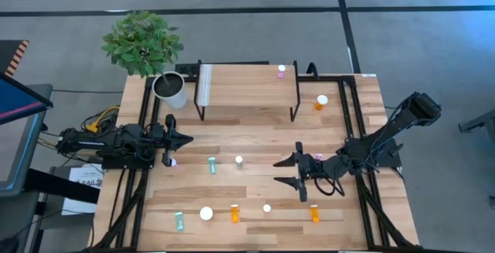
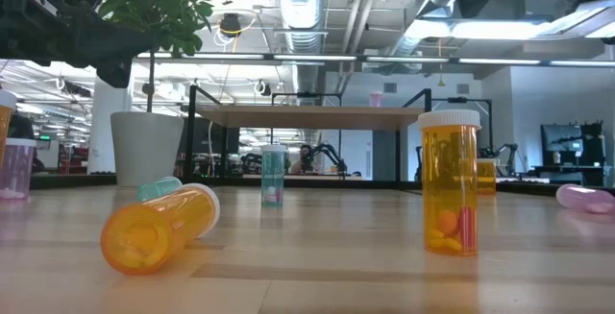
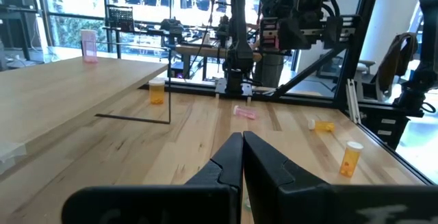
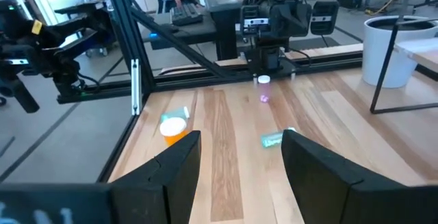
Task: Pick and place medicine bottles onto shelf by color
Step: Put the left pink pill bottle on the shelf aligned with the other pink pill bottle
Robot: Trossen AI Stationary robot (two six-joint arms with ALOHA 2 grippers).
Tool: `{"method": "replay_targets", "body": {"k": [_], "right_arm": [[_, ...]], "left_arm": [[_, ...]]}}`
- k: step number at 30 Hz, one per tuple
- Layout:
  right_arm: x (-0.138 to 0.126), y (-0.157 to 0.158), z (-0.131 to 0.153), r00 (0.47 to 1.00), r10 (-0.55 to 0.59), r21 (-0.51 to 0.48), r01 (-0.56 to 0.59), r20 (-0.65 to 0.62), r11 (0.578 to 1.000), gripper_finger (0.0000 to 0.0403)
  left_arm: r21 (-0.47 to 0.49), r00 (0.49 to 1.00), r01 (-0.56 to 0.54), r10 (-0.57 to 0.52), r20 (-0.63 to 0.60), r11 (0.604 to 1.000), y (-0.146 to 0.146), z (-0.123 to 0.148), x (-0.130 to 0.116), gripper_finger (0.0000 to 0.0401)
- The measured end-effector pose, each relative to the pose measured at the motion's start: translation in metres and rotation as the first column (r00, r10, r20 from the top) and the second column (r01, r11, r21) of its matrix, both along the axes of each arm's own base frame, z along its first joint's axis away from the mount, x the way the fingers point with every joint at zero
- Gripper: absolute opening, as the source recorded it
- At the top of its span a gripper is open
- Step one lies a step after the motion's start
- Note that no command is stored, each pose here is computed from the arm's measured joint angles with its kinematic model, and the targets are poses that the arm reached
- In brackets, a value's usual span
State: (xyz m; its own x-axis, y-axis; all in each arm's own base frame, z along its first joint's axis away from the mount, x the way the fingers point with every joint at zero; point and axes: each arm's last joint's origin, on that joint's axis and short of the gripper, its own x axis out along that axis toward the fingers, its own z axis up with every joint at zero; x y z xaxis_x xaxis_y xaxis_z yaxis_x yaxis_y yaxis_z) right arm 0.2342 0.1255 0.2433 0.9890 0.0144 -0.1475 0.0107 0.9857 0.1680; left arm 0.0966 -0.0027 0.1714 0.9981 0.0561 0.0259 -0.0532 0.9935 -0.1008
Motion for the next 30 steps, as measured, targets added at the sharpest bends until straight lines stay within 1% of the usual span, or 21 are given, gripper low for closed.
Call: {"method": "replay_targets", "body": {"k": [6, 12, 30], "right_arm": [[0.000, 0.000, 0.000, 1.000, -0.001, -0.004, 0.001, -0.001, 1.000, 0.0228], [0.004, -0.007, 0.000, 1.000, -0.031, -0.005, 0.031, -0.002, 1.000, 0.0228], [0.008, -0.017, -0.001, 0.997, -0.071, -0.007, 0.071, -0.007, 0.997, 0.0228]], "left_arm": [[0.000, 1.000, 0.000, 0.000, 0.000, 1.000, 0.000, 0.000, 0.000, 0.0000], [0.000, 1.000, 0.000, 0.000, 0.000, 1.000, 0.000, 0.000, 0.000, 0.0000], [0.000, 1.000, 0.000, 0.000, 0.000, 1.000, 0.000, 0.000, 0.000, 0.0000]]}}
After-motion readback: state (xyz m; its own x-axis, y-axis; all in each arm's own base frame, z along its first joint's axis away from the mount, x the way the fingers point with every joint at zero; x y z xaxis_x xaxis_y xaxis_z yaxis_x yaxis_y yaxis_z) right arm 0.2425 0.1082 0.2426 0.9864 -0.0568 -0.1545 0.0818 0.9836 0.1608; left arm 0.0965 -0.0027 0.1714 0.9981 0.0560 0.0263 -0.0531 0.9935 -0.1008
